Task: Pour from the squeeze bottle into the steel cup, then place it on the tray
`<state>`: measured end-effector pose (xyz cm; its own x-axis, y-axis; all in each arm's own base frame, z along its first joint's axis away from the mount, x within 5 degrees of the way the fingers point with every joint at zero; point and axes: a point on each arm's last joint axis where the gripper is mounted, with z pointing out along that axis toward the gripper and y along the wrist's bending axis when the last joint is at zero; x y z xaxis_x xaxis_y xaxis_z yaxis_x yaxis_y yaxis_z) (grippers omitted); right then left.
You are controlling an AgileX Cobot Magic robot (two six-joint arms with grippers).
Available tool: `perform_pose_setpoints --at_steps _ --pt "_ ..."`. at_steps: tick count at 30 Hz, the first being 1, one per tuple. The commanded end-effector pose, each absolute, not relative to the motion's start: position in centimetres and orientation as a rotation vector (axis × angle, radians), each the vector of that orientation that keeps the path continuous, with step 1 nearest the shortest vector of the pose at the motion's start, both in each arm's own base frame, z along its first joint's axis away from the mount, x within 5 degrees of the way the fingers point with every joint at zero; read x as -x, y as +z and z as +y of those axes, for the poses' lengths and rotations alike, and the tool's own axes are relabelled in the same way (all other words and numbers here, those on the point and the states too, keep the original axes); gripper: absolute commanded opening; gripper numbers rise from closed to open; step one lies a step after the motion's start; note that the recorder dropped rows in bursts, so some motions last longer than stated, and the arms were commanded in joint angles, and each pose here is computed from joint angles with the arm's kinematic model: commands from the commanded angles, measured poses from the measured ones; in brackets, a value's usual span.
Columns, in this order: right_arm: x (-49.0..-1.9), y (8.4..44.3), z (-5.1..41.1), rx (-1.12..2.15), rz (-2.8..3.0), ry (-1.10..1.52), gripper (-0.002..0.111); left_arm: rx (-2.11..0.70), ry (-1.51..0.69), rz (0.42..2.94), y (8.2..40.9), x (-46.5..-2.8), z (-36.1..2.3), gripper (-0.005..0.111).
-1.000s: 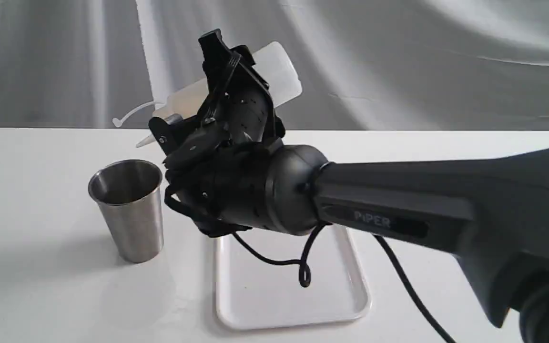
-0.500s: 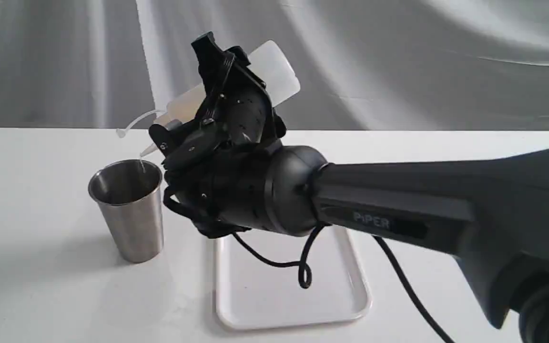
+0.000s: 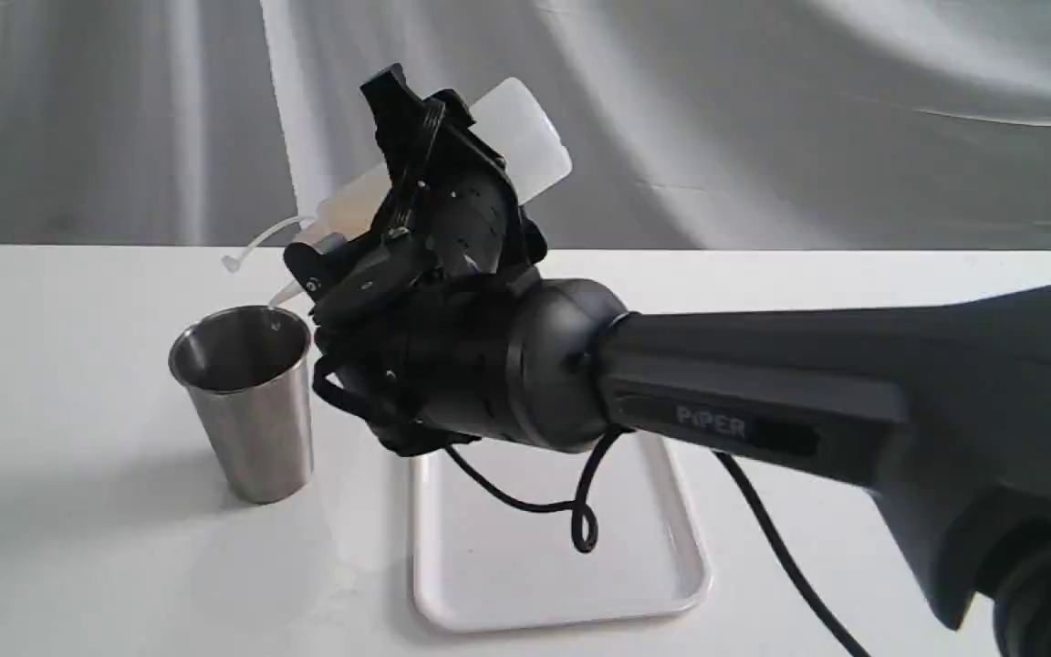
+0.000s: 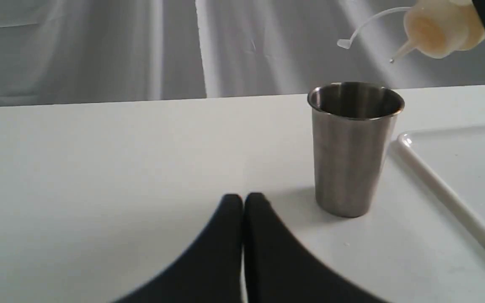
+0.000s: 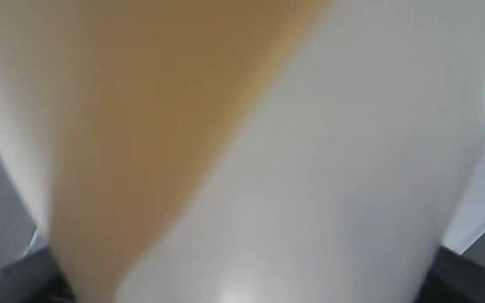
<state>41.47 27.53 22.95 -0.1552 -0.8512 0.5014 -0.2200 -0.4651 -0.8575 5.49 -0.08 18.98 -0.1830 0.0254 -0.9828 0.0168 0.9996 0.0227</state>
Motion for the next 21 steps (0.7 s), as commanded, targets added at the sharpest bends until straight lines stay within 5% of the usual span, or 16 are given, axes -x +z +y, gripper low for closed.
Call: perform_pose_setpoints --at_steps 1,21 --pt "-41.55 24.47 27.22 1.531 1.223 -1.658 0.0 -0.034 0.001 1.749 18.91 -5.5 -0.12 0.0" --pt "-41.56 23.77 26.67 1.132 1.542 -1.329 0.0 -0.034 0.001 1.749 18.91 -5.5 -0.12 0.0"
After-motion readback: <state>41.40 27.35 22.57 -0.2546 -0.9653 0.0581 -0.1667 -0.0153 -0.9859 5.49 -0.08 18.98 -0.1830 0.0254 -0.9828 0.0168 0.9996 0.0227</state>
